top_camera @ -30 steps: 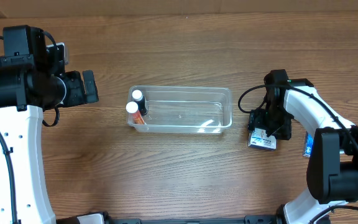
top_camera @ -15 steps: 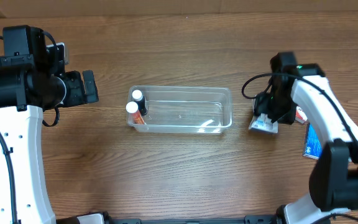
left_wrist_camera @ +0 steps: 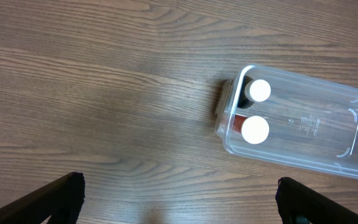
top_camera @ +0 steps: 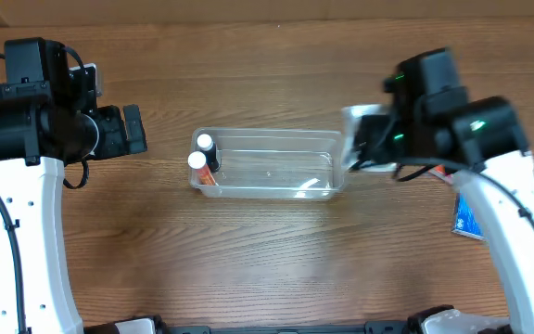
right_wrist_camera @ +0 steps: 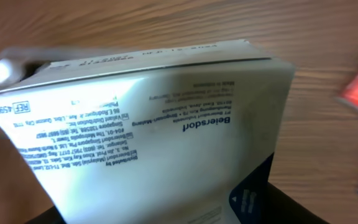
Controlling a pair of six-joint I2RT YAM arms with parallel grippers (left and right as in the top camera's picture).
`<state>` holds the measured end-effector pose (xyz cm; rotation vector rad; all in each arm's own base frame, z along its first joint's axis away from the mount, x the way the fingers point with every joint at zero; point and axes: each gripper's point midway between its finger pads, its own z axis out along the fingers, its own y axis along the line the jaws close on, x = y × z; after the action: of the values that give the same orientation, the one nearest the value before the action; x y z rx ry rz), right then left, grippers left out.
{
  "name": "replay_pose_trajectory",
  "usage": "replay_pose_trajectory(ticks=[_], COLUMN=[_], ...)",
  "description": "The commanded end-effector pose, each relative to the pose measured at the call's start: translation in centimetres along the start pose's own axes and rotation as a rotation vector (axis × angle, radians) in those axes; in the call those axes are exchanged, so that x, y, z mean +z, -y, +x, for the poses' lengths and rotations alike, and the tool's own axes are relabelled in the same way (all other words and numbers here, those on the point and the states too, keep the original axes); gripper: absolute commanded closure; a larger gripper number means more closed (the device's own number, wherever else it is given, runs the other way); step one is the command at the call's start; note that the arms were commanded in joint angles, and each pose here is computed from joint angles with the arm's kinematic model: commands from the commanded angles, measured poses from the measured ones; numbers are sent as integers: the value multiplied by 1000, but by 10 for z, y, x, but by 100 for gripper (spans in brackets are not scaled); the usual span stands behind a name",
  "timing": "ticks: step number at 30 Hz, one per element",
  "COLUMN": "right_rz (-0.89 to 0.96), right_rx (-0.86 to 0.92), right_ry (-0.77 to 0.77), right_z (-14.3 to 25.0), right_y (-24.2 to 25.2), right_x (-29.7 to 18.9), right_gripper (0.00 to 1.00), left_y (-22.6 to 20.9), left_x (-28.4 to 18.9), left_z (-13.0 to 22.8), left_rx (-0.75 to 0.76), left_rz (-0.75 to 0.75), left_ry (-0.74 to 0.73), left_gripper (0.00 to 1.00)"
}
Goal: Pack container
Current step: 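Lower the white box into the container's right end and release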
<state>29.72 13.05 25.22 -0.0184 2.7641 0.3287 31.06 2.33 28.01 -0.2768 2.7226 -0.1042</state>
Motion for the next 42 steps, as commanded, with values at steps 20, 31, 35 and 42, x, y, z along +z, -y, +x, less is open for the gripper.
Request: replay_pose_trajectory(ticks=[20, 31, 35, 42], right_rz=[215, 142, 117, 122], right_rx=[80, -94, -98, -84], right_ry=[-165, -143, -171, -170], right_z=[17, 7, 13, 12], right_y=[-11, -24, -28, -23], right_x=[115, 112, 112, 106], right_gripper=[21, 46, 55, 59], left_y=[1, 1, 1, 1], left_x=[-3, -3, -3, -3], left_z=[-3, -3, -3, -3], left_rx=[15, 15, 15, 15], left_rz=[13, 13, 13, 13], left_ry=[11, 11, 11, 11], left_gripper=[0, 0, 0, 0])
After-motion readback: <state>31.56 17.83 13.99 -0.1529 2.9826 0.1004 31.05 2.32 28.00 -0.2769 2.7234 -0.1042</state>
